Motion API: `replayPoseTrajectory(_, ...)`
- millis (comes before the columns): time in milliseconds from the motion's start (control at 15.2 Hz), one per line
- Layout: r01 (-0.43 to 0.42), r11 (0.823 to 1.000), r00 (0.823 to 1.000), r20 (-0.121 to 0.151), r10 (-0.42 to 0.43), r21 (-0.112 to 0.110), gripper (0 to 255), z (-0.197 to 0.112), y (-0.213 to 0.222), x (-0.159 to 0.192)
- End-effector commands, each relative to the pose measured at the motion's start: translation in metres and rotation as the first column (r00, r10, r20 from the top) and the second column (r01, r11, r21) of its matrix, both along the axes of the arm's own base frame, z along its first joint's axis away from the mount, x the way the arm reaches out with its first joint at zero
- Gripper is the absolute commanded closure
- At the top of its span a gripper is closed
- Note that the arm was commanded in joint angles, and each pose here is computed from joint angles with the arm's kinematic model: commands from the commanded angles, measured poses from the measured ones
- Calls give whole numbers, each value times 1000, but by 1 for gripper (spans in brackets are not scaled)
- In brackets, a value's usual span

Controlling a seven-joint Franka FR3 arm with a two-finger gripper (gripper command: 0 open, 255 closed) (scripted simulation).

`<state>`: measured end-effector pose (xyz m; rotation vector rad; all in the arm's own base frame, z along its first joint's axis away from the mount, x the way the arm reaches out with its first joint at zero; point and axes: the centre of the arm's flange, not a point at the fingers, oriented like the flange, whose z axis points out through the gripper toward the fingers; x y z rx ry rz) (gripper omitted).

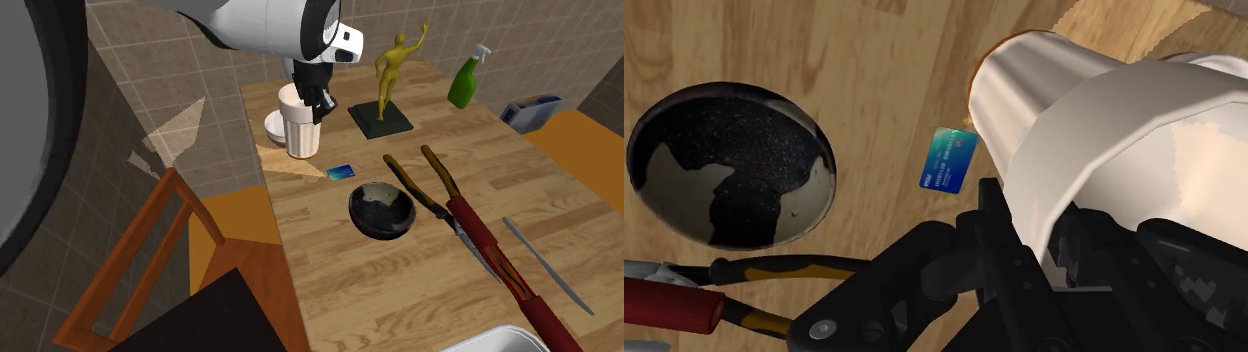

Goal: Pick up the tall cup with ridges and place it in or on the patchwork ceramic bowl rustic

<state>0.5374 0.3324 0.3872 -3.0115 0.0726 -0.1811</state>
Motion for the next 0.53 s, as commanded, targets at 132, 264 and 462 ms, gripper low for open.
replayPoseTrajectory(132, 0, 1000, 1000, 1, 0, 0, 255, 22, -1, 0)
replayPoseTrajectory(264, 0, 1000, 1000, 1, 0, 0, 255, 27, -14, 4)
replayPoseTrajectory(462, 0, 1000, 1000, 1, 0, 0, 255, 36, -51, 14)
